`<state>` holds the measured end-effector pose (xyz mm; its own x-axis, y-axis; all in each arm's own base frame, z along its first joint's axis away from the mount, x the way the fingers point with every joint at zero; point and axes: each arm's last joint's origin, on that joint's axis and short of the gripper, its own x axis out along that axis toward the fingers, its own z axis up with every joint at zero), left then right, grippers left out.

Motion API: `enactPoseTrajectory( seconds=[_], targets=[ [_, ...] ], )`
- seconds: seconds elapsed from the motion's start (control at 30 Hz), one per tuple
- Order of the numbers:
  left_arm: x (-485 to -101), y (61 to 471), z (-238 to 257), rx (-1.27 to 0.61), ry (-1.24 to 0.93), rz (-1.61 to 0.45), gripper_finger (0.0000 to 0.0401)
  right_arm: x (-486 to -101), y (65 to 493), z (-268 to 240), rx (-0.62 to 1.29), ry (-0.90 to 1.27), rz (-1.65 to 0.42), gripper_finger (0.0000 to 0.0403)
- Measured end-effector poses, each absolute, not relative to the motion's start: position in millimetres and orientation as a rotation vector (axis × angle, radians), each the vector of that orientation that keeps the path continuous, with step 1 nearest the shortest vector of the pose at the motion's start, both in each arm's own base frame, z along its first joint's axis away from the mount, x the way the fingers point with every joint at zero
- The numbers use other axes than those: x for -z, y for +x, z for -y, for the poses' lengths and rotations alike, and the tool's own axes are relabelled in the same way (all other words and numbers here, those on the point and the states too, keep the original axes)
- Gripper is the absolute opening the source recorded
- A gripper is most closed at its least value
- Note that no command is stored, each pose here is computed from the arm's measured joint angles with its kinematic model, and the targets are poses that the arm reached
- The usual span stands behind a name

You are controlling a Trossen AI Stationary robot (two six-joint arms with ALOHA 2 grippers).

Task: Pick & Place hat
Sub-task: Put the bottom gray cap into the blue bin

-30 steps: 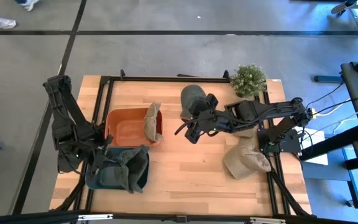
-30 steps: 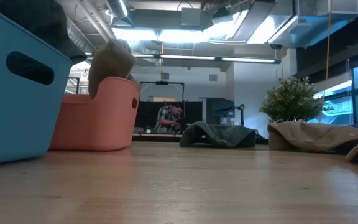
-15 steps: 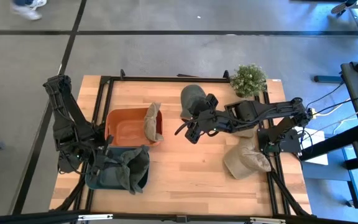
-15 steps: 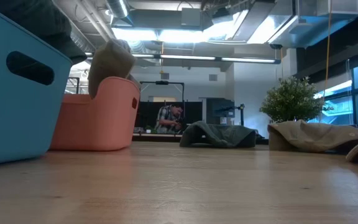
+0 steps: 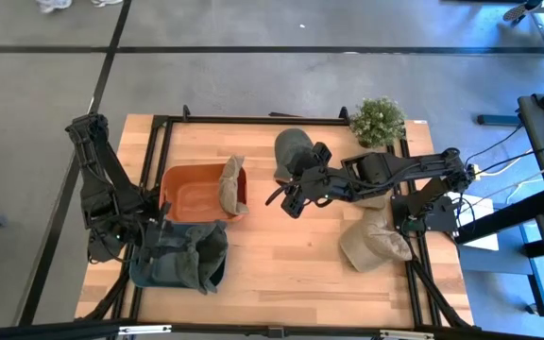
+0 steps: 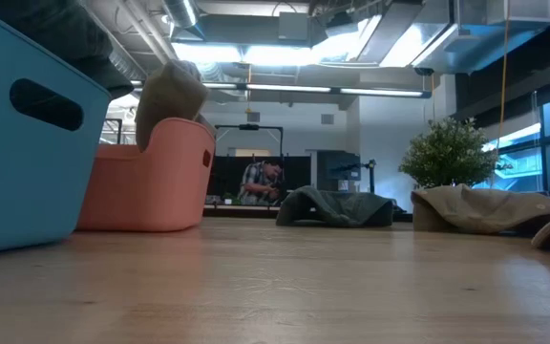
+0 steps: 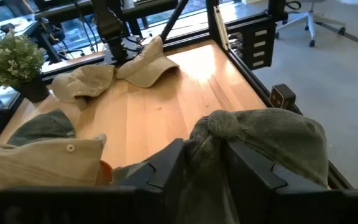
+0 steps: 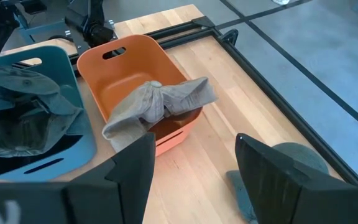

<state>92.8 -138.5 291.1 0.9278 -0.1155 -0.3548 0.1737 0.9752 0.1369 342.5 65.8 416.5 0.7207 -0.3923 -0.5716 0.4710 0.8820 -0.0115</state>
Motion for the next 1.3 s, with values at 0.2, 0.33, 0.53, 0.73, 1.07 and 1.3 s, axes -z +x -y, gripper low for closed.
enactPoseTrajectory(
  seconds=[0.2, 0.33, 0.53, 0.73, 1.07, 1.3],
  targets=[
    [-290.8, 92.8, 138.4, 0.158, 0.227, -0.35, 0.0138, -416.5, 342.5, -65.8, 0.478, 0.137, -0.6, 0.0223],
    [-290.8, 92.8, 138.4, 0.159, 0.227, -0.351, 0.0155, -416.5, 342.5, -65.8, 0.478, 0.137, -0.6, 0.0223],
    [-290.0, 92.2, 139.8, 0.211, 0.206, -0.376, 0.0178, -416.3, 342.5, -65.8, 0.478, 0.135, -0.601, 0.0223],
    [-289.4, 91.6, 141.3, 0.266, 0.198, -0.4, 0.0178, -416.3, 342.5, -65.8, 0.478, 0.134, -0.601, 0.0223],
    [-285.4, 89.4, 141.7, 0.324, 0.102, -0.485, 0.0178, -416.2, 342.5, -66.1, 0.458, 0.099, -0.613, 0.0223],
    [-276.3, 90.4, 132.6, 0.267, 0.089, -0.593, 0.0174, -416.2, 342.5, -66.1, 0.456, 0.092, -0.614, 0.0223]
  ],
)
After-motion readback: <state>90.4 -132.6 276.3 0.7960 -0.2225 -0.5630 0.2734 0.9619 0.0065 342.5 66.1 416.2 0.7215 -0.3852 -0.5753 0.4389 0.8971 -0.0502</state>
